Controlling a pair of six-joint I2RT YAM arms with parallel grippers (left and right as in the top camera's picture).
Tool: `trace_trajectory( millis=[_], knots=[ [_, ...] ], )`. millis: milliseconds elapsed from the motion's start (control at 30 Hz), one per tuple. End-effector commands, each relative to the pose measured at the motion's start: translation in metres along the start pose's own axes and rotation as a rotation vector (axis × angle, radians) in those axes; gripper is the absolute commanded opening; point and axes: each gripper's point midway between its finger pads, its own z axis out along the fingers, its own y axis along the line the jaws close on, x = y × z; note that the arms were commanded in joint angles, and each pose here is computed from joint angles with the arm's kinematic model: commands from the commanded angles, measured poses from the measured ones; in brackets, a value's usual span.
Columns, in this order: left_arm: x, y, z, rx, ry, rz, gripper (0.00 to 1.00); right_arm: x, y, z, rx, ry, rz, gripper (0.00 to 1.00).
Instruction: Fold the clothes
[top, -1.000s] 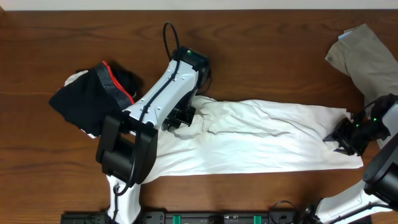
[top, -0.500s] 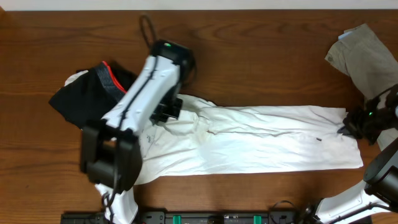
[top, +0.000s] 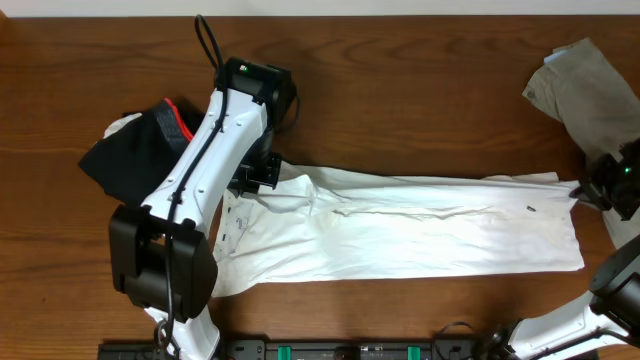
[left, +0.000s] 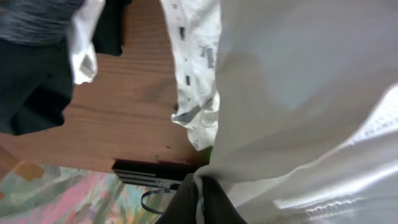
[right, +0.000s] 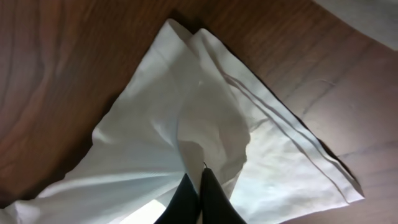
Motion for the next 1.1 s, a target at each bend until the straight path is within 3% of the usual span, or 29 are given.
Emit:
trace_trajectory(
  millis=[0, 333, 467, 500, 567, 667, 733, 1067],
  knots=[
    [0.029, -0.003, 0.005, 0.031, 0.116, 0.062, 0.06, -0.006, 0.001, -0.015, -0.001, -0.046, -0.020, 0.04],
    [0.057, -0.007, 0.023, 0.059, 0.175, 0.046, 0.11, -0.001, 0.001, -0.015, 0.000, -0.027, -0.033, 0.06],
    [0.059, -0.007, 0.022, 0.064, 0.184, 0.045, 0.17, -0.001, 0.001, -0.015, 0.000, -0.027, -0.033, 0.15],
    [0.061, -0.007, 0.022, 0.063, 0.191, 0.046, 0.24, -0.001, 0.001, -0.015, 0.000, -0.027, -0.033, 0.20],
    [0.061, -0.007, 0.022, 0.062, 0.191, 0.046, 0.27, -0.001, 0.001, -0.015, 0.000, -0.027, -0.033, 0.29],
    [0.062, -0.006, 0.021, 0.063, 0.187, 0.046, 0.33, -0.002, 0.001, -0.015, 0.000, -0.029, -0.033, 0.34],
    [0.062, -0.005, 0.020, 0.061, 0.178, 0.045, 0.42, -0.002, 0.001, -0.015, 0.000, -0.029, -0.030, 0.39],
    [0.060, -0.001, 0.019, 0.038, 0.161, 0.042, 0.60, -0.001, 0.001, -0.015, 0.000, -0.027, -0.030, 0.43]
  ],
)
